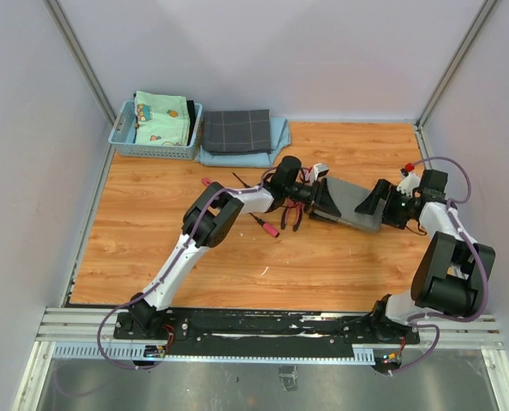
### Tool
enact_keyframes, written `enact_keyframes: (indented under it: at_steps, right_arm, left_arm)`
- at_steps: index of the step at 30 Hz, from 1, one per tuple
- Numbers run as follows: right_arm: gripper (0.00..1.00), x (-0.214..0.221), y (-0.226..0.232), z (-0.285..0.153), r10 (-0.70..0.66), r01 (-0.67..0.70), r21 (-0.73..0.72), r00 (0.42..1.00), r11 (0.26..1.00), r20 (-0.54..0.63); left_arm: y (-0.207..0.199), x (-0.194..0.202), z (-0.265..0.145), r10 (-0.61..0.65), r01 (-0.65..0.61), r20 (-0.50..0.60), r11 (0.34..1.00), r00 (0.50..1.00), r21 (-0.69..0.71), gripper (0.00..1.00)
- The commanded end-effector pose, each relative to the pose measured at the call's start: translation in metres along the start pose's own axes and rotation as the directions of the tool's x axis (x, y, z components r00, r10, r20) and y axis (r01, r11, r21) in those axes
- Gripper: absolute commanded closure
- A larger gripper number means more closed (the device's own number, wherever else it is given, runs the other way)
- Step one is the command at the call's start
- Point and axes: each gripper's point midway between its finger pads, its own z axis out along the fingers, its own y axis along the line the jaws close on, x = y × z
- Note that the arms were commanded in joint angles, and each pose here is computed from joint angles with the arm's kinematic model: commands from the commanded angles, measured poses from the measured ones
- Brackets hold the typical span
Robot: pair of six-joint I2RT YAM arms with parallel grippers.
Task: Pack the tool kit
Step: Pick up the toolbox from the center of the board.
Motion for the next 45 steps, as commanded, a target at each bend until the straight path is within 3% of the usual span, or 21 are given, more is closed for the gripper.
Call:
enact_keyframes:
  at_steps: [1, 13, 20, 22, 24, 26, 32, 38, 40, 45]
  right_arm:
    - [0.02, 0.020, 0.045, -0.007, -0.014, 0.003, -0.184, 0.998, 0.983, -0.059]
    - [0.02, -0.030, 0.061, -0.043, -0.119, 0.146, -0.162, 0.979, 0.976, 0.166]
    - [0.02, -0.054, 0.064, -0.058, -0.157, 0.189, -0.114, 0.956, 0.975, 0.247]
    - [0.02, -0.059, 0.067, -0.062, -0.168, 0.202, -0.110, 0.950, 0.973, 0.262]
    - [0.02, -0.062, 0.070, -0.066, -0.174, 0.211, -0.111, 0.945, 0.971, 0.276]
    - [0.02, -0.065, 0.072, -0.069, -0.176, 0.214, -0.109, 0.942, 0.971, 0.285]
    - [0.02, -0.068, 0.069, -0.074, -0.191, 0.220, -0.062, 0.934, 0.974, 0.303]
    - [0.02, -0.072, 0.058, -0.088, -0.381, 0.332, 0.203, 0.874, 0.921, 0.302]
    - [0.02, -0.074, 0.064, -0.093, -0.452, 0.377, 0.278, 0.842, 0.883, 0.295]
    - [0.02, -0.074, 0.096, -0.093, -0.643, 0.494, 0.440, 0.699, 0.750, 0.311]
  left_arm:
    - [-0.110, 0.017, 0.009, 0.286, -0.277, -0.033, 0.946, 0.958, 0.168, 0.99]
    - [-0.181, 0.010, -0.049, 0.418, -0.413, 0.023, 0.887, 0.908, 0.205, 1.00]
    - [-0.197, 0.007, -0.077, 0.470, -0.474, 0.066, 0.864, 0.880, 0.171, 1.00]
    - [-0.189, -0.008, -0.082, 0.510, -0.517, 0.086, 0.853, 0.856, 0.076, 1.00]
    - [-0.157, -0.020, -0.086, 0.537, -0.527, 0.043, 0.839, 0.843, -0.137, 1.00]
    - [-0.142, -0.031, -0.092, 0.606, -0.584, 0.011, 0.772, 0.796, -0.249, 1.00]
    - [-0.129, -0.041, -0.111, 0.671, -0.616, -0.013, 0.672, 0.741, -0.411, 1.00]
    - [-0.130, -0.059, -0.137, 0.693, -0.545, 0.023, 0.586, 0.721, -0.600, 1.00]
    - [-0.132, -0.061, -0.144, 0.657, -0.478, 0.072, 0.615, 0.751, -0.628, 1.00]
    - [-0.129, -0.055, -0.147, 0.424, -0.207, 0.281, 0.796, 0.861, -0.569, 1.00]
